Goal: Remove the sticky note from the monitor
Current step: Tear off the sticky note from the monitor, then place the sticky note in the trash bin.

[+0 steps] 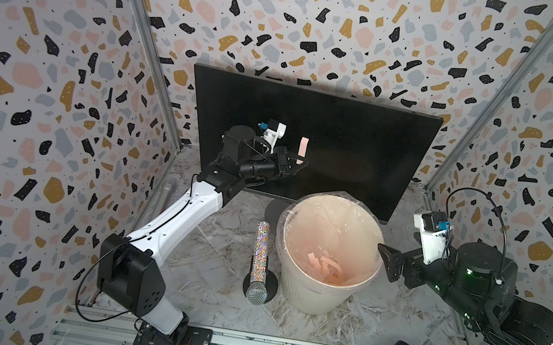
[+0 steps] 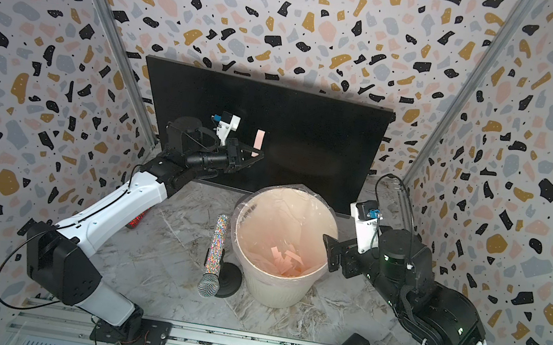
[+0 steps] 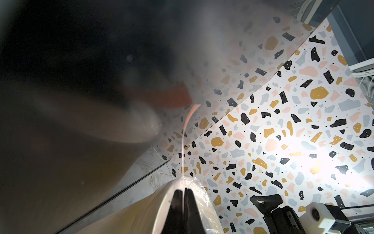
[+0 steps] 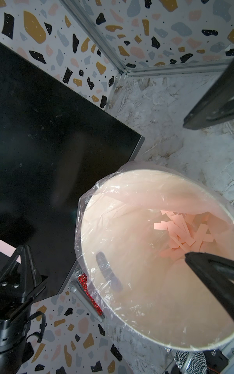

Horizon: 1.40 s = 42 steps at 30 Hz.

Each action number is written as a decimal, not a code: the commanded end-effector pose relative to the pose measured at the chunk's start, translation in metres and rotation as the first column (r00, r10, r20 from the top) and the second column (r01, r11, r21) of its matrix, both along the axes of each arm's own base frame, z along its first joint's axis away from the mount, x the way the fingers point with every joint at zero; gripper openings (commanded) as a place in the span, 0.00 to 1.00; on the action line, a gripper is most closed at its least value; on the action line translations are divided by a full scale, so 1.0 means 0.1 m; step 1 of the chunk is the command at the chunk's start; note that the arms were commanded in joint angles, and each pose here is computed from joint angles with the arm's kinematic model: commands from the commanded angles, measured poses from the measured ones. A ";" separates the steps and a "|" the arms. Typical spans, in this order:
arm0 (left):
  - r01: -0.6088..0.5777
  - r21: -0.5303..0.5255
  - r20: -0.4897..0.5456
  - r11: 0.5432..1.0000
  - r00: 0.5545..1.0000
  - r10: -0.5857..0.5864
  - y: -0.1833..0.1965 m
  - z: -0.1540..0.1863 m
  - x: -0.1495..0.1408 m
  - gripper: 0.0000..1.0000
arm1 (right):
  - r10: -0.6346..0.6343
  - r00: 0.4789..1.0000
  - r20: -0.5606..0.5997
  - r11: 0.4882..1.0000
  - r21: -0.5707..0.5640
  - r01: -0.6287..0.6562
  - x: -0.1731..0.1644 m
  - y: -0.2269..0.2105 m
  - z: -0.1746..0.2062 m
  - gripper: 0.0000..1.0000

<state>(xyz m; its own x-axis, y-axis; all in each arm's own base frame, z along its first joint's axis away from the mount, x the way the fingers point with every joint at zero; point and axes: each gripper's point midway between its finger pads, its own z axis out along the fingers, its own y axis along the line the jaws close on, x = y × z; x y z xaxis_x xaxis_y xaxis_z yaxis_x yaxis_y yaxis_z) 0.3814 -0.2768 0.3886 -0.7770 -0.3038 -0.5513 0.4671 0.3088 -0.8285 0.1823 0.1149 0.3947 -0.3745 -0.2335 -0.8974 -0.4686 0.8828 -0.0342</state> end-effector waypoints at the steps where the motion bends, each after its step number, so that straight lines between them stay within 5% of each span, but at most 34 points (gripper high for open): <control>1: -0.028 0.010 -0.024 1.000 0.999 0.029 0.06 -0.09 -0.02 0.00 | -0.015 1.000 0.006 1.000 0.007 0.015 0.01 -0.02 0.02 1.00; 22: 0.176 0.242 0.059 0.954 0.979 -0.196 -0.34 -0.18 -1.31 0.00 | -0.017 1.000 0.012 1.000 0.012 0.017 0.01 -0.03 0.04 1.00; 37: 0.319 0.514 0.048 0.797 0.916 -0.397 -0.66 -0.43 -2.10 0.00 | -0.026 1.000 0.015 1.000 0.001 0.026 0.01 -0.05 0.01 1.00; 42: 0.304 0.604 0.036 0.737 0.913 -0.407 -0.70 -0.54 -2.15 0.10 | -0.036 0.999 0.011 0.999 -0.006 0.036 0.02 -0.08 -0.03 1.00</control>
<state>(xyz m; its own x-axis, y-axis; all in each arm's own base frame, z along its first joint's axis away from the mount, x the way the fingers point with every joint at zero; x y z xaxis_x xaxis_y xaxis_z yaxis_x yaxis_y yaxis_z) 0.1622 -0.3530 0.3376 -0.6870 0.3520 -0.6357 0.7210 0.4387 -0.5363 0.1828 0.1131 0.3900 -0.3807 -0.2371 -0.8938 -0.4600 0.8870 -0.0393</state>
